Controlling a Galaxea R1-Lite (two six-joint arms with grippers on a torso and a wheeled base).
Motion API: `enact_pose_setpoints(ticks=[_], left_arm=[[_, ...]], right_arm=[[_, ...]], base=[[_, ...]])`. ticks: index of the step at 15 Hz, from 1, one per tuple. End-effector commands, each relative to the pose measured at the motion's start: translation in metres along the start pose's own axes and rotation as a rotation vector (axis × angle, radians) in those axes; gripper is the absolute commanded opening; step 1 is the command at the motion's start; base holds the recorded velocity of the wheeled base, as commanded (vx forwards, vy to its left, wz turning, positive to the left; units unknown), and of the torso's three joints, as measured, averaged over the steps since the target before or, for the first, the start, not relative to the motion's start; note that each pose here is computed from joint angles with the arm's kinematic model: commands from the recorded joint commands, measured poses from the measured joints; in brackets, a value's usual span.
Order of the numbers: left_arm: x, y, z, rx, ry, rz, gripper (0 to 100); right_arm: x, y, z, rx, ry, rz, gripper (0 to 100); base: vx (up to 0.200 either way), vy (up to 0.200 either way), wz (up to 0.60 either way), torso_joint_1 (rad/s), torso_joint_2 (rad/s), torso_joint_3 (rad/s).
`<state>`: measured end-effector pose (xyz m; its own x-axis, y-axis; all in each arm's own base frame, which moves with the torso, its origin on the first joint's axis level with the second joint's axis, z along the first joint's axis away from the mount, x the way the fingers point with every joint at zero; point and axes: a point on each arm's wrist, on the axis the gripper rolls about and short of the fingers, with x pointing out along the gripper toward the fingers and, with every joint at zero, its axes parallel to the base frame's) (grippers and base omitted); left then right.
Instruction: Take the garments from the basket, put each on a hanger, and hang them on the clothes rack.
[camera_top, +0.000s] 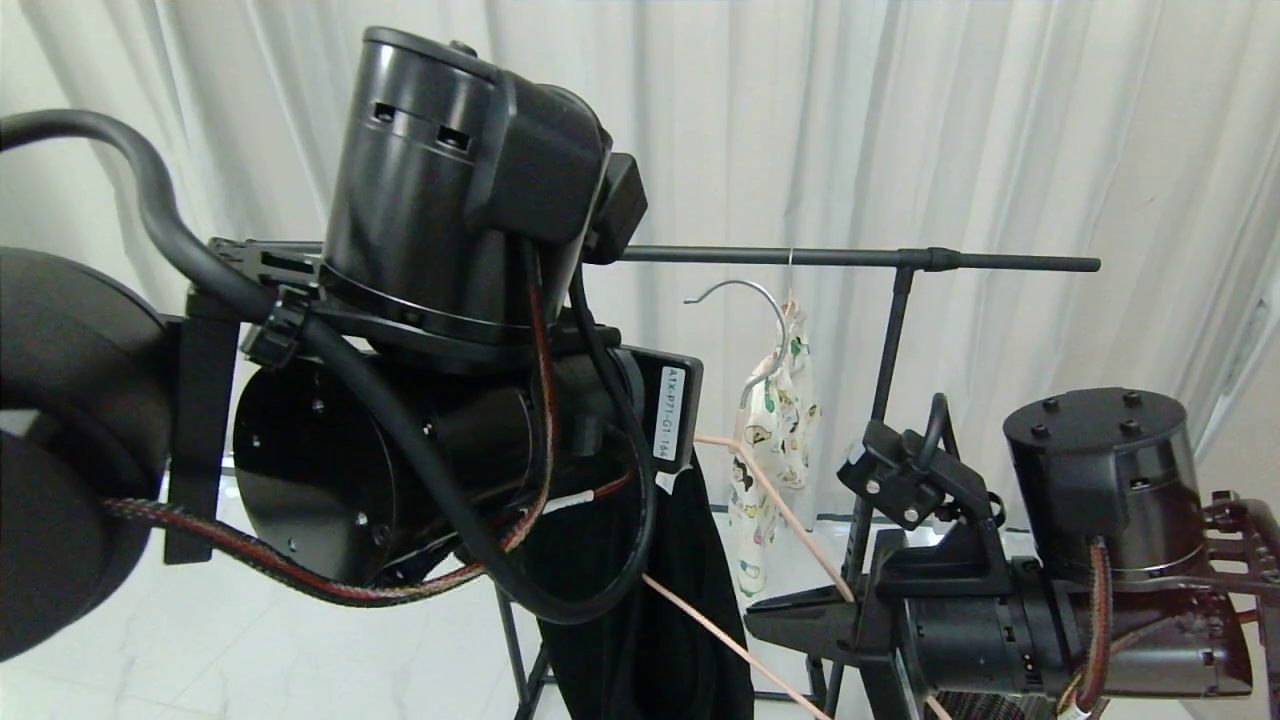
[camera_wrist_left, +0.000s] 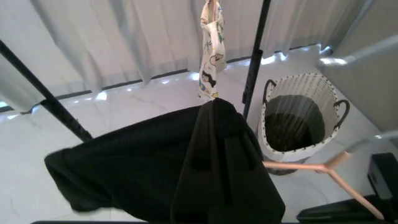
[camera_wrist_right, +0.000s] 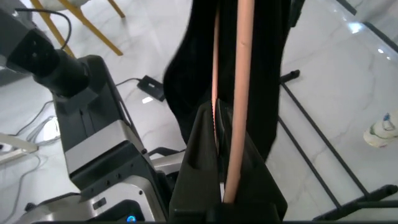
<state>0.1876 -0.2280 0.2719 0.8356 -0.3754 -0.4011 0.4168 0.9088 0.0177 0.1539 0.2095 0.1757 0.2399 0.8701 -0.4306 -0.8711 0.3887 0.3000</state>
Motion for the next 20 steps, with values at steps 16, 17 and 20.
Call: enact_pose_setpoints(ticks=[16,17,20], left_arm=[[-0.003,-0.004,-0.001,-0.01,-0.04,-0.015,100],[-0.002,-0.004,-0.003,-0.004,-0.045,-0.013,100],[-0.004,-0.001,-0.008,0.018,-0.048,-0.01,100]], right_arm=[[0.003,-0.016,0.009,0.118,-0.064,-0.158,0],[0.004,-0.016,0.011,0.107,-0.094,-0.155,0],[0.003,-0.02,0.015,0.092,-0.126,-0.163,0]], base=[[0.0,0.0,0.0,0.0,0.0,0.0],[0.0,0.0,0.0,0.0,0.0,0.0],[0.0,0.0,0.0,0.0,0.0,0.0]])
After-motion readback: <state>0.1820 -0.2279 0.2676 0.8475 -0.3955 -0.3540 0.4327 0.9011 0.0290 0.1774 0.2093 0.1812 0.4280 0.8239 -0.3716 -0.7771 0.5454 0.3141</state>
